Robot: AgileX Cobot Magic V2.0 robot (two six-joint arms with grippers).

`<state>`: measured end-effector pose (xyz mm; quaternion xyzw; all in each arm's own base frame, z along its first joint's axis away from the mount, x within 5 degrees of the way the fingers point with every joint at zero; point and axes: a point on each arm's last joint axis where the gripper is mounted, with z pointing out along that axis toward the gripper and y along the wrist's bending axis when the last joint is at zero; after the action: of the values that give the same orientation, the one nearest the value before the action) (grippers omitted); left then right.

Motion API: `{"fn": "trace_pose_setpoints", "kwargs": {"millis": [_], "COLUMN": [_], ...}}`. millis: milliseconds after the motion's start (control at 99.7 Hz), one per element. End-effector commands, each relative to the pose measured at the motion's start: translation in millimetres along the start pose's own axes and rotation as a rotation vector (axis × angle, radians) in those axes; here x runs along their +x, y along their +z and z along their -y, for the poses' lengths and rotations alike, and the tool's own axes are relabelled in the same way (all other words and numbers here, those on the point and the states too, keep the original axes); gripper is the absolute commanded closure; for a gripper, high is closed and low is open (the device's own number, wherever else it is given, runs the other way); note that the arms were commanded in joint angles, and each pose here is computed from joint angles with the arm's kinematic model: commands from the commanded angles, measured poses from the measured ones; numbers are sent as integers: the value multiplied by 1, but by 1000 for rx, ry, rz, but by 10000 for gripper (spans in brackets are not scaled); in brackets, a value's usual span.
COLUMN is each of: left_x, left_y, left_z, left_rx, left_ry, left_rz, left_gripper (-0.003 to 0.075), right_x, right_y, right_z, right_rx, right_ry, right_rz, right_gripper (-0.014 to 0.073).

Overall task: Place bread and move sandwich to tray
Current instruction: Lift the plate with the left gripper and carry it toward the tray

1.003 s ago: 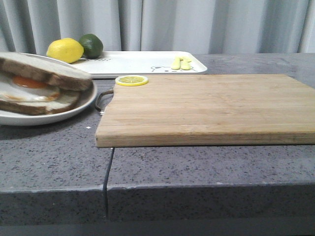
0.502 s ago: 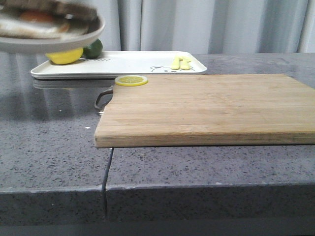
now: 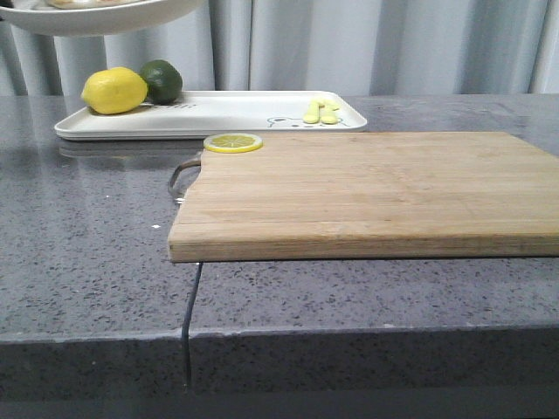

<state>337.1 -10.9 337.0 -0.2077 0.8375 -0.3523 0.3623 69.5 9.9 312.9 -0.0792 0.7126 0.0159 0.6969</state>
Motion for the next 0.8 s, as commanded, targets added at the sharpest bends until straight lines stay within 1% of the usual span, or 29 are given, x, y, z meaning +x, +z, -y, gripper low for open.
{"fn": "trace_pose_setpoints", "kwargs": {"millis": [0,120,211,371,481,552,652,702,792], "left_x": [-16,-25,-32,-41,-42,-43,-44,-44,-45], "left_y": [1,27,47,82,105,119,137,143,152], "left_z": [32,43,49,56,60,60,57,53,50], "left_rx": [110,138,155,181,197,186,141,116,105], "left_ry": [-13,6,-7,-16,-11,0,22,36,39], "left_rz": [65,41,25,-8,-57,-85,-111,-125,-133], "left_gripper": [739,740,740,740,740,740,740,740,740], "right_x": [-15,-15,-15,-15,-15,-15,-15,-15,-15], "right_y": [-2,-2,-2,-2,-2,-2,-2,-2,-2], "right_z": [3,3,3,3,3,3,3,3,3], "right_rx": [26,26,26,26,26,26,26,26,26], "right_ry": [-9,-9,-9,-9,-9,-9,-9,-9,-9], "right_rz": [96,96,96,96,97,97,97,96,96], "right_gripper": [191,191,191,191,191,191,191,191,191]}}
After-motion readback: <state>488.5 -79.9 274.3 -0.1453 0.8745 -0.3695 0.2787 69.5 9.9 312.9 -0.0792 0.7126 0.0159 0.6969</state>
